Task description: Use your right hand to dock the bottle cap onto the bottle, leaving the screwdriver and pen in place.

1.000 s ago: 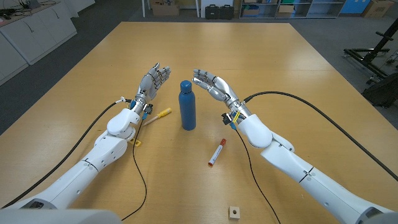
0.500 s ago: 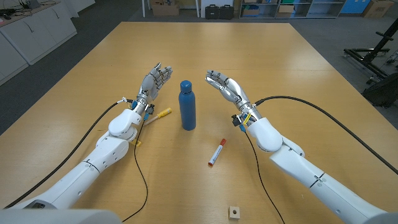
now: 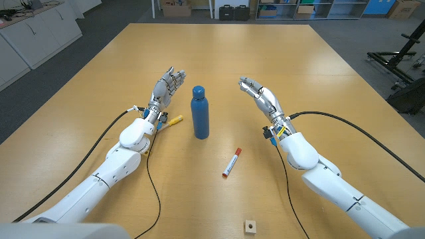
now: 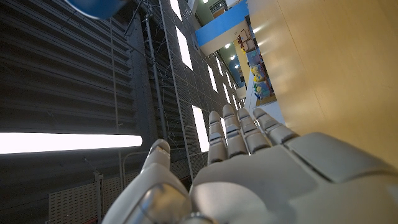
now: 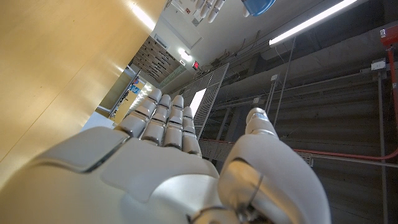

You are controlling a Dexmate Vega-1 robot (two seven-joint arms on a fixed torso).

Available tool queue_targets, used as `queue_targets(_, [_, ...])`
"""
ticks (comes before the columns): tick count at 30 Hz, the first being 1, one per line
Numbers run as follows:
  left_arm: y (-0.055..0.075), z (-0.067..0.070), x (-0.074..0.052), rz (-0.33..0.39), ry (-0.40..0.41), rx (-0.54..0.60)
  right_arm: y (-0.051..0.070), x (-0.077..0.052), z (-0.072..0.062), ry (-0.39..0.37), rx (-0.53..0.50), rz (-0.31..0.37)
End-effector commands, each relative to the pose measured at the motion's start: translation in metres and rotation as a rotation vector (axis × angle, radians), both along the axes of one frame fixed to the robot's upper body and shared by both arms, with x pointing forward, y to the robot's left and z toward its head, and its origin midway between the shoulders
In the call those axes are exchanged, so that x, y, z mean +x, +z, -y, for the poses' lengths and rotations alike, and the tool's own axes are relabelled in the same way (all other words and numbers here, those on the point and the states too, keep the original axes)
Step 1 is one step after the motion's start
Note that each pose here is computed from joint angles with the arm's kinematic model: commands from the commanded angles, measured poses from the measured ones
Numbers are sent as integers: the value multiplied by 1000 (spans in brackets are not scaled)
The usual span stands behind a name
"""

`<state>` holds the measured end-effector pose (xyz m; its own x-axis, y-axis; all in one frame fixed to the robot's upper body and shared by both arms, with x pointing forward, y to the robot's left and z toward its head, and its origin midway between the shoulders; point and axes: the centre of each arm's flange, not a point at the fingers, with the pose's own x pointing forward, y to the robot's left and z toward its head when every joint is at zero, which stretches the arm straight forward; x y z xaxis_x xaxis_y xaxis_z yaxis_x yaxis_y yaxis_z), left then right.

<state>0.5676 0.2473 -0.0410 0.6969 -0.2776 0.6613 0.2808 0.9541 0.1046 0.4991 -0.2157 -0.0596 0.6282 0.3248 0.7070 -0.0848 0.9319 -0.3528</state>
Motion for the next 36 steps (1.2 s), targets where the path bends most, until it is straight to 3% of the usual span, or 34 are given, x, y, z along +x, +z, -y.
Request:
queue_targets(1, [-3, -10, -8, 18, -18, -5, -8, -1, 24, -38, 61, -30])
queue_targets(10, [-7, -6, -2, 22, -39, -16, -21, -4, 48, -80, 106, -63])
queue_targets(16, [-16, -5, 6, 2, -26, -42, -29, 14, 64, -78, 135, -101])
queue_targets(24, [-16, -6, 10, -9, -6, -36, -38, 30, 82, -81, 168, -134])
queue_targets(30, [-19, -8, 11, -17, 5, -44, -46, 37, 91, -83, 181, -154])
queue_targets(36, [-18, -8, 8, -10, 12, -46, -51, 37, 92, -80, 189, -152])
